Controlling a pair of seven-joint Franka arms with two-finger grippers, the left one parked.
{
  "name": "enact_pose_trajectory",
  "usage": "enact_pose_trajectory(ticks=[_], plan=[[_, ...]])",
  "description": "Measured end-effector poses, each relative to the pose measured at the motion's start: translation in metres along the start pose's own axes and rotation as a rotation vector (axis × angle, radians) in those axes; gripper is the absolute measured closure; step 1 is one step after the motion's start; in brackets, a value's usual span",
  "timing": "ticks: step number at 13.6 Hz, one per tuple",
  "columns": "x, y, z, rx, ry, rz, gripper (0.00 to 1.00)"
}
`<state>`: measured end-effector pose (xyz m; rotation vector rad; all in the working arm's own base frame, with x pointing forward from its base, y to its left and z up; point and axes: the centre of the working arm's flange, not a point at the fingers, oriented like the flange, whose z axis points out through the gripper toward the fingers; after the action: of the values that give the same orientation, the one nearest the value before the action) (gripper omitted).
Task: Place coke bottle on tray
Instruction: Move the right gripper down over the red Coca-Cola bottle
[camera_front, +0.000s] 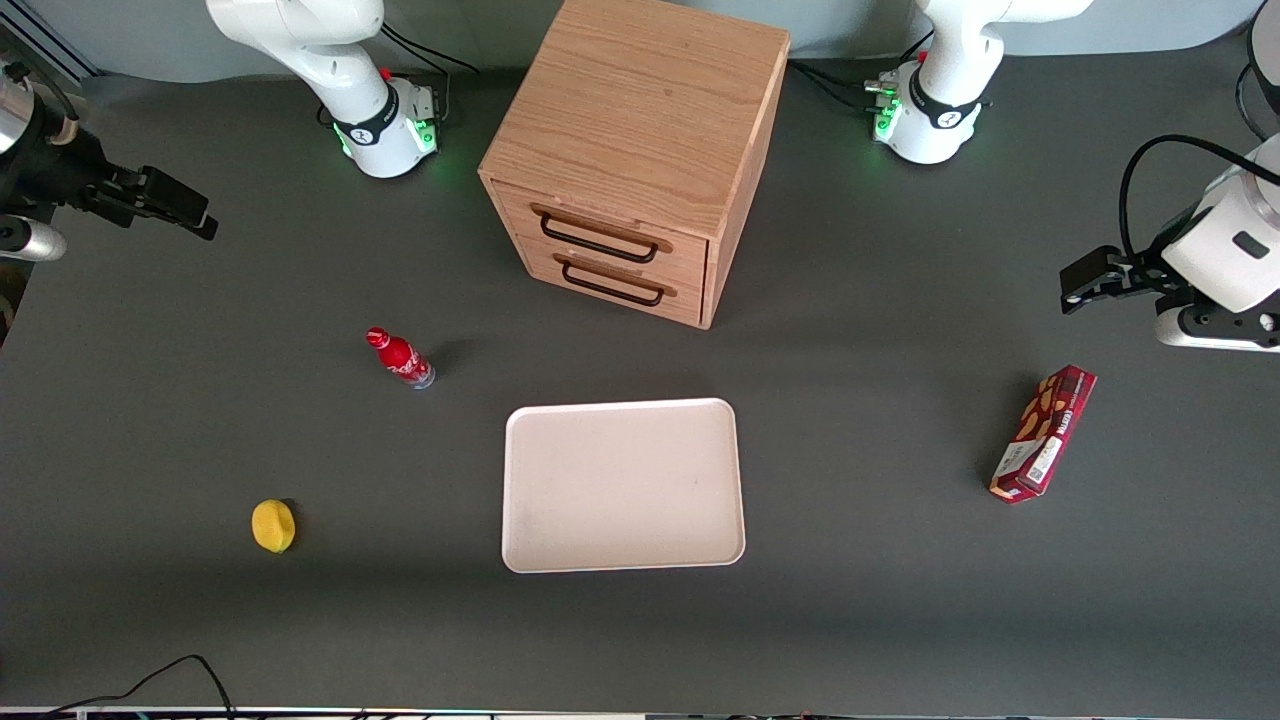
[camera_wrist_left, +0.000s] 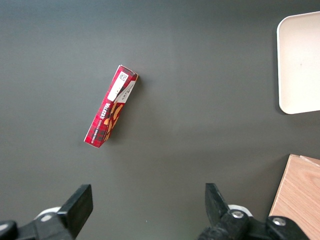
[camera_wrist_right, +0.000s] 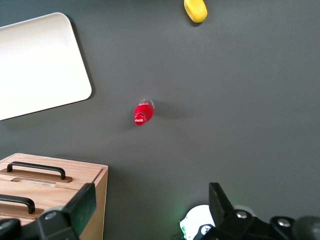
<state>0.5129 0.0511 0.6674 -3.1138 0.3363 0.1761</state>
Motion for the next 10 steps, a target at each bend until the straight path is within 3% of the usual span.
enact_pose_trajectory(ticks=[5,7,10], plan=[[0.000,-0.004,0.015,-0.016,-0.064,-0.009,0.00],[0.002,-0.023,0.047,-0.009,-0.105,-0.040,0.00],[0.014,-0.055,0.140,-0.002,-0.080,-0.061,0.00]])
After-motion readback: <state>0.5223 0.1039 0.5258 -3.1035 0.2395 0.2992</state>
